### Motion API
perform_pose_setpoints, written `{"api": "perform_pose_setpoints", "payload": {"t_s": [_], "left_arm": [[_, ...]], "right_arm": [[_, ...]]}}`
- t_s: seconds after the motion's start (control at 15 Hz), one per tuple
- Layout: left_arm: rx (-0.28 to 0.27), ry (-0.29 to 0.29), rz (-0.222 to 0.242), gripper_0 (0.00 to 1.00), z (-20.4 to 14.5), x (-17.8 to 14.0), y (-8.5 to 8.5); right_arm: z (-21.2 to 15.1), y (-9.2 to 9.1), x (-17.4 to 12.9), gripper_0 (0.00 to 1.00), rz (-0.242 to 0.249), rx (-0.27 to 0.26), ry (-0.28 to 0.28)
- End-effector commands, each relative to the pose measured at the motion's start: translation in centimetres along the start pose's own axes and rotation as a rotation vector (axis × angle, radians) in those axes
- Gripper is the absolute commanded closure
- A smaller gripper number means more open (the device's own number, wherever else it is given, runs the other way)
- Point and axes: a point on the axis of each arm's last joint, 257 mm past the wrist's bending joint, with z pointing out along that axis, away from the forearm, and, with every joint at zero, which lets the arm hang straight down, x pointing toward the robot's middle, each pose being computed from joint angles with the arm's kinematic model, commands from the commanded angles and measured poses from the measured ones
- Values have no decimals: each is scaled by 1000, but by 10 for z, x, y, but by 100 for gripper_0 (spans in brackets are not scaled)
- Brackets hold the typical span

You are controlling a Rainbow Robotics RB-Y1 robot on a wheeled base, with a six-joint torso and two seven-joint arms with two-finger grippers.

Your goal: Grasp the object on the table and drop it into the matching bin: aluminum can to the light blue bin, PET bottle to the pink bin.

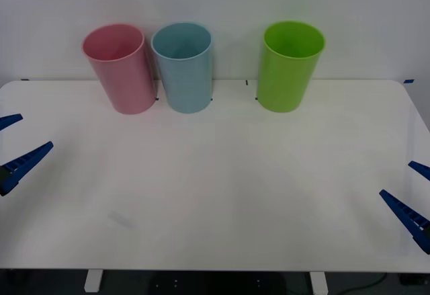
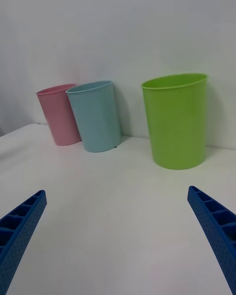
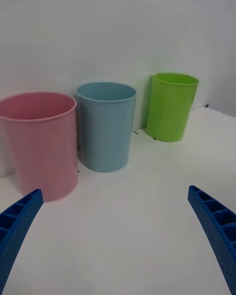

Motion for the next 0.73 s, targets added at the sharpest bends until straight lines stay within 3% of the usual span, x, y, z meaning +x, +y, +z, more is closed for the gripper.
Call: {"api": "perform_pose_setpoints", "payload": {"t_s": [0.07, 0.73], "left_arm": [[-13, 36, -1, 0, -6, 13, 1], [-9, 76, -24, 0, -9, 31, -6]], "right_arm": [[0, 0, 0, 0, 0, 0, 0], [0, 0, 0, 0, 0, 0, 0]]}}
